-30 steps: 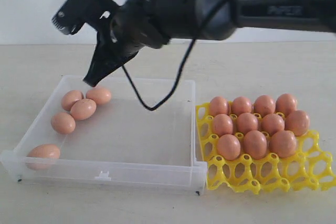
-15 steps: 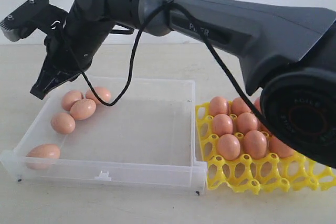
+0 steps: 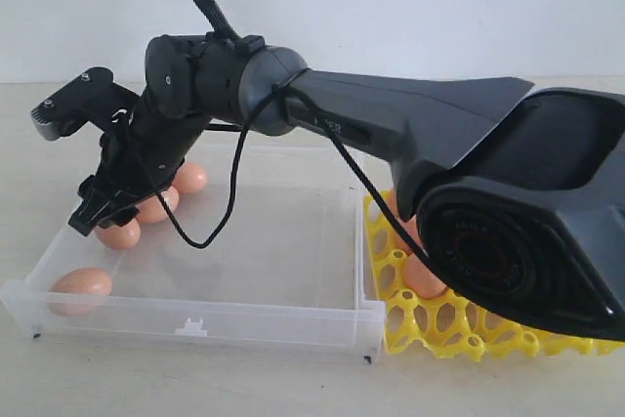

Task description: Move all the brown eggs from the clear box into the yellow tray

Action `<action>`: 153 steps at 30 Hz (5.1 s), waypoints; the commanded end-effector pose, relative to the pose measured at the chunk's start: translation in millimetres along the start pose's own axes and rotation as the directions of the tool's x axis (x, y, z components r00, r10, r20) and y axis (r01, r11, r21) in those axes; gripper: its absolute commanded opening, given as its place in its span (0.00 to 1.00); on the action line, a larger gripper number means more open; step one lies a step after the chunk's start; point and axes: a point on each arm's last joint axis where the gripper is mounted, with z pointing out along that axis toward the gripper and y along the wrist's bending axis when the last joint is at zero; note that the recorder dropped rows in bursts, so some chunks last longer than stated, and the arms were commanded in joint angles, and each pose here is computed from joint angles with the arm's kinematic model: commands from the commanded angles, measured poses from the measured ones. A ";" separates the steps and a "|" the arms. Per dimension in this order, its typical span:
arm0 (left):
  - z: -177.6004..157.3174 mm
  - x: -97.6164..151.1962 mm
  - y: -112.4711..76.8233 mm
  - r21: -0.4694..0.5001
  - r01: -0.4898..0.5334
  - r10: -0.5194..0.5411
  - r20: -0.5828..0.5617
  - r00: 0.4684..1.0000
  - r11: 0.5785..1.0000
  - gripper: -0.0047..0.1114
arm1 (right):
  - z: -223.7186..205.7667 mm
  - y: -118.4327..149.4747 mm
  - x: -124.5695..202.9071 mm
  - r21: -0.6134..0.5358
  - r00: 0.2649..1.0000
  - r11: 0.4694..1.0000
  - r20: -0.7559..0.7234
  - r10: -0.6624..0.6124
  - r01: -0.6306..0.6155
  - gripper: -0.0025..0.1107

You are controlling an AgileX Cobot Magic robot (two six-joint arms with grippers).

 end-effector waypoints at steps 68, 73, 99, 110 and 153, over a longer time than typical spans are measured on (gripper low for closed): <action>-0.1 9.7 4.2 -0.047 0.010 -0.015 -0.102 0.995 0.999 0.00 | -280.3 3.4 373.5 0.238 0.456 0.413 0.669 0.587 -0.879 0.02; -0.1 9.7 4.2 -0.047 0.010 -0.015 -0.102 0.995 0.999 0.00 | -273.9 -1.4 379.7 0.235 0.437 0.386 0.664 0.607 -0.892 0.02; 0.5 2.9 -0.5 0.002 0.172 -0.172 -0.029 0.985 0.985 0.00 | -252.5 -19.9 384.7 0.218 0.534 0.523 0.608 0.588 -0.824 0.11; 0.3 -3.3 -4.1 0.058 0.369 -0.370 0.020 0.929 0.928 0.00 | -254.5 -22.6 385.6 0.214 0.496 0.482 0.636 0.591 -0.850 0.51; -0.9 -14.0 7.8 -0.098 -0.077 0.091 0.150 0.985 0.992 0.00 | -305.7 -53.6 282.6 0.535 0.519 0.522 -0.173 0.837 -0.664 0.02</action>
